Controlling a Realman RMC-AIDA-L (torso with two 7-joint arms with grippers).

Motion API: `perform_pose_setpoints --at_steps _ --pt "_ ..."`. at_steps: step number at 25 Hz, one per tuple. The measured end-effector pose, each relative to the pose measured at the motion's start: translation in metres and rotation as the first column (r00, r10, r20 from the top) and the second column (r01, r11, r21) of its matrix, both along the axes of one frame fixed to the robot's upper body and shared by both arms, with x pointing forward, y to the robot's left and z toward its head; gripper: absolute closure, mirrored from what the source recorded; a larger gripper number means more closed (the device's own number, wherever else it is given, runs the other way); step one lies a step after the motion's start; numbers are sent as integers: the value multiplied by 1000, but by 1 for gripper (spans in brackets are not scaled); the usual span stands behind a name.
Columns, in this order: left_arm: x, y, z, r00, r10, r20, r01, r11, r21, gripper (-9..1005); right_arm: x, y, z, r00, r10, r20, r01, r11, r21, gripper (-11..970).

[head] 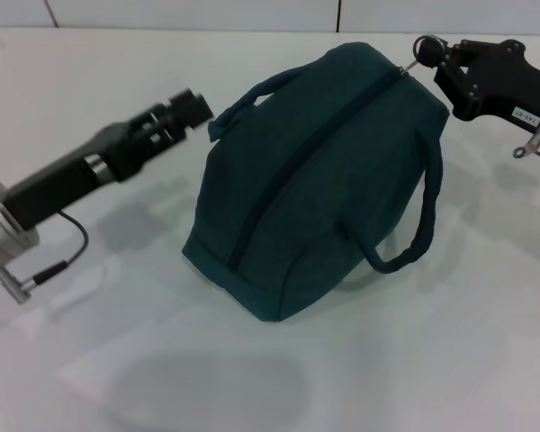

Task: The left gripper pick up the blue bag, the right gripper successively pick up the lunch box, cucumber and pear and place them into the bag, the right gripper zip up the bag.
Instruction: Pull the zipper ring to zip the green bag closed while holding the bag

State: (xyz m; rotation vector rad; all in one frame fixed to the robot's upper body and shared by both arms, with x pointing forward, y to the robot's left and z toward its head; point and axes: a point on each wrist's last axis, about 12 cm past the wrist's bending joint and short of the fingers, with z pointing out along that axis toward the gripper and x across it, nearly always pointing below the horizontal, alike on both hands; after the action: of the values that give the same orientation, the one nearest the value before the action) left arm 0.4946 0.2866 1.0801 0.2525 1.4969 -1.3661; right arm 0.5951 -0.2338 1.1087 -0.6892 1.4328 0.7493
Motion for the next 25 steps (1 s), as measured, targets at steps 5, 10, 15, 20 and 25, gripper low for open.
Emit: perform_pose_setpoints --at_steps 5,10,15,20,25 --pt "12 6 12 1000 22 4 -22 1000 -16 474 0 0 0 1000 0 0 0 1000 1 958" --pt "44 2 25 997 -13 -72 16 999 45 254 -1 -1 -1 1000 -3 -1 3 1000 2 957" --pt "74 -16 40 989 -90 -114 105 986 130 111 -1 -1 1 1000 -5 5 5 1000 7 958" --pt "96 -40 58 971 -186 -152 212 960 181 112 0 0 2 1000 -7 16 6 1000 20 957" --pt "105 -59 56 954 -207 -219 256 939 231 113 -1 -1 4 1000 -6 22 5 999 38 958"
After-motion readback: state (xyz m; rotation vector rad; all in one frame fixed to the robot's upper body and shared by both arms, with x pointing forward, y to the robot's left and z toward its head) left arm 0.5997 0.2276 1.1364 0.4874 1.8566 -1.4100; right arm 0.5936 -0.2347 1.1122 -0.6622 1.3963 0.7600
